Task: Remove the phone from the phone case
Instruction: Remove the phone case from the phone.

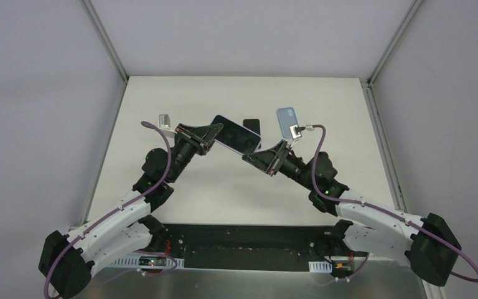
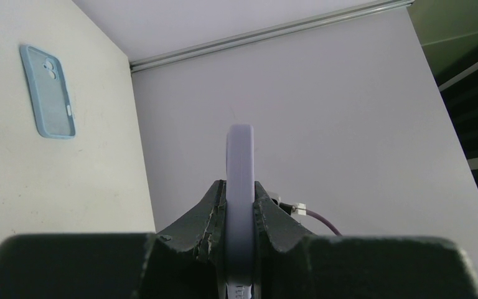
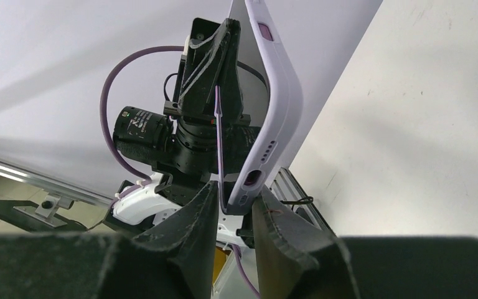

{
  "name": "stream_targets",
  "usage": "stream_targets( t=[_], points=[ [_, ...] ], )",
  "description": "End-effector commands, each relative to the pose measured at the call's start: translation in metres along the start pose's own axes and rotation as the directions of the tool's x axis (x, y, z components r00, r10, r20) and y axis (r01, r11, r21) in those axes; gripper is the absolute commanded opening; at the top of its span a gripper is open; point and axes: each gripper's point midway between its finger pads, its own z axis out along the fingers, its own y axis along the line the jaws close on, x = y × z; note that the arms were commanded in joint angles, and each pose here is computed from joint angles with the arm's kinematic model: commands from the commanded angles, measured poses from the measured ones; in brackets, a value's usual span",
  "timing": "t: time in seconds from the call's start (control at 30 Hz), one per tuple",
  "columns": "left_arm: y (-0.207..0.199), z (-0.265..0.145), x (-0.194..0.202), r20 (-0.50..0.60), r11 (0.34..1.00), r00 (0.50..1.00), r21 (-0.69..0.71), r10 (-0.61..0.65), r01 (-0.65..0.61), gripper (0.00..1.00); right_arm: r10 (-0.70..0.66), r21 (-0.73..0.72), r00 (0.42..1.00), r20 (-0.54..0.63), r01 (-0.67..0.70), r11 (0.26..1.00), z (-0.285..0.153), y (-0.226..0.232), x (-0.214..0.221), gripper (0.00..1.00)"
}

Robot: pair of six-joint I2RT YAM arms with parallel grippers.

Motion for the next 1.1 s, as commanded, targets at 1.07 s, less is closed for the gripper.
stream_targets(
  t=[1.07],
  points=[
    [-0.053, 0.001, 0.025, -0.173, 0.983, 0.983, 0.162, -0.057, 0.086, 0.0, -0.613, -0.248, 0.772, 0.169, 0.635, 0.731, -0.03, 0.061, -0.006, 0.0]
  ],
)
